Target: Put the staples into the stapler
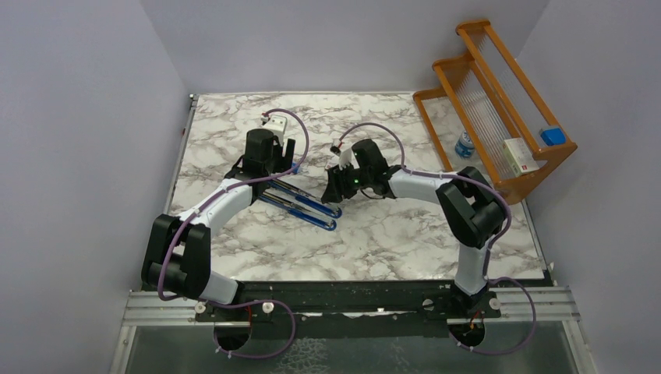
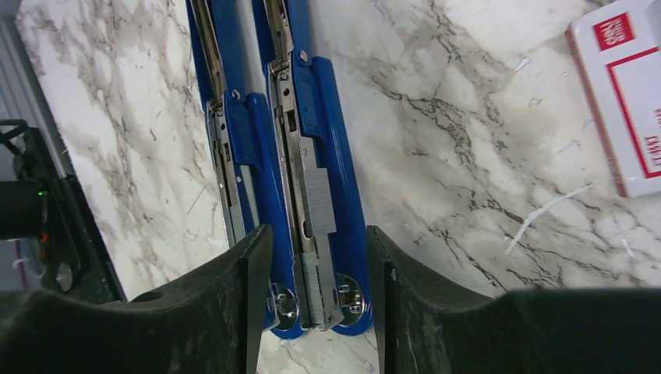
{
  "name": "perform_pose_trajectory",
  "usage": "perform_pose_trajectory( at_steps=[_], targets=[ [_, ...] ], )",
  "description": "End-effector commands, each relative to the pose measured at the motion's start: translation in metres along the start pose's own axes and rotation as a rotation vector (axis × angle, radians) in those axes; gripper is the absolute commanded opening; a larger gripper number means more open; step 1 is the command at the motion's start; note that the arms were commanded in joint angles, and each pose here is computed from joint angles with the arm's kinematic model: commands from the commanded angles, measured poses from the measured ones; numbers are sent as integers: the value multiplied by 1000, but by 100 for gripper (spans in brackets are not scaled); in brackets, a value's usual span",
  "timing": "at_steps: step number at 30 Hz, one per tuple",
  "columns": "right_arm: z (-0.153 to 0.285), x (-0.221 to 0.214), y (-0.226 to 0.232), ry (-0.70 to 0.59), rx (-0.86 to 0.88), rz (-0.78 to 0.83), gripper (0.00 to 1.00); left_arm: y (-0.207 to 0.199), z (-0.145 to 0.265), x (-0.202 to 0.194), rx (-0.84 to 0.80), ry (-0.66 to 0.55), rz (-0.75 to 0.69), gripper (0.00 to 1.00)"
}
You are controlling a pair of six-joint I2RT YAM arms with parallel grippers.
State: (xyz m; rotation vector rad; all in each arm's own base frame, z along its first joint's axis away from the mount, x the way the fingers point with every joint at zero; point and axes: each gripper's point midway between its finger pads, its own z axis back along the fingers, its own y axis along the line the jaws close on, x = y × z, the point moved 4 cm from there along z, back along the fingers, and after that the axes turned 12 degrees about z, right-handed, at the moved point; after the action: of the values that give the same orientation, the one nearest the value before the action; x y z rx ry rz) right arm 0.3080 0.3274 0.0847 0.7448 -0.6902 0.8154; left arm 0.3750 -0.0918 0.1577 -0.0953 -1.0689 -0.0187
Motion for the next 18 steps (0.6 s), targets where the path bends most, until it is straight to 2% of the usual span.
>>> perform_pose_trajectory(
  at_steps=[1, 18],
  targets=[
    [-6, -2, 6, -15, 117, -43, 52, 0, 3, 3, -19, -24, 7, 82],
    [-16, -8, -5, -12, 109, -81, 48, 1, 2, 3, -20, -24, 11, 82]
  ],
)
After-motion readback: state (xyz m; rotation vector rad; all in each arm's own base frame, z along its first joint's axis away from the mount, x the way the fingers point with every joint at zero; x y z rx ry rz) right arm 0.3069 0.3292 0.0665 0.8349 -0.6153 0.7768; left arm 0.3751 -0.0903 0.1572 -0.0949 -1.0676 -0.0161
